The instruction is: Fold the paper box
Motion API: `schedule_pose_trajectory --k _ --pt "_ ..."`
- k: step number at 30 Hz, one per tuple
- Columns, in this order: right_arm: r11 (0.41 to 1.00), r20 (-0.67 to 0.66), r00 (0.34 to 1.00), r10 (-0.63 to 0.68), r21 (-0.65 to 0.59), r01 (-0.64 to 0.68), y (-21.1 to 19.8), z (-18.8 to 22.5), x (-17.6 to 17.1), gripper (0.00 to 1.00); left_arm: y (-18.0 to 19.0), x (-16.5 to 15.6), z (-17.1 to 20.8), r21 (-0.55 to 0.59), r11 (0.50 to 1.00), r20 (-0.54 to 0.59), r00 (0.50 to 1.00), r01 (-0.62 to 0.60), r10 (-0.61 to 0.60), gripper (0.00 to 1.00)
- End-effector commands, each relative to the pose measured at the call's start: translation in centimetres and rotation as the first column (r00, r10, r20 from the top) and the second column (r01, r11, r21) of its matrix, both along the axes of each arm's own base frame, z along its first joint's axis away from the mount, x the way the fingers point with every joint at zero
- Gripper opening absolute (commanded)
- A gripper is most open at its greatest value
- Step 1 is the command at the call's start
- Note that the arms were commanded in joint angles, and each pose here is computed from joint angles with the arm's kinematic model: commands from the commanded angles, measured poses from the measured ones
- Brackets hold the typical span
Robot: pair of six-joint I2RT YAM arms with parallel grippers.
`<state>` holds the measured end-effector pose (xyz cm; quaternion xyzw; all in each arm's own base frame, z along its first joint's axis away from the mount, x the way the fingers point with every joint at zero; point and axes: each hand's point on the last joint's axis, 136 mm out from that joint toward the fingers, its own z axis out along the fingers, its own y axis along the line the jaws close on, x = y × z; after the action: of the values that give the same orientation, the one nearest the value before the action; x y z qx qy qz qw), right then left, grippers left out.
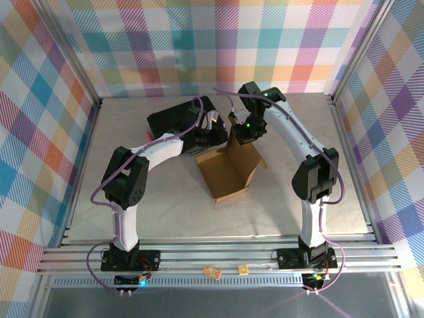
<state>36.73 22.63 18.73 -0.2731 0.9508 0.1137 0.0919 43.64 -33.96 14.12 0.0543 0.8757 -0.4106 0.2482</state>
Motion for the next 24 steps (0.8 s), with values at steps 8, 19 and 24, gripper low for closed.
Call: schedule_pose_trajectory --k 8,19,24 --pt "0.984 0.063 0.99 0.127 0.118 -0.134 4.6 1.4 -0.2 0.0 -5.5 -1.5 0.8 -0.075 0.994 0.024 0.997 0.078 -0.076 0.19" --pt "0.995 0.174 0.981 0.087 -0.071 -0.075 1.9 1.4 1.8 0.0 -4.7 -2.4 0.7 -0.107 0.994 -0.03 0.999 0.033 -0.036 0.19" --pt "0.983 0.267 0.95 0.161 -0.127 -0.131 2.6 2.4 2.0 0.0 -1.7 -1.9 0.7 -0.131 0.99 -0.074 0.997 -0.044 0.035 0.19"
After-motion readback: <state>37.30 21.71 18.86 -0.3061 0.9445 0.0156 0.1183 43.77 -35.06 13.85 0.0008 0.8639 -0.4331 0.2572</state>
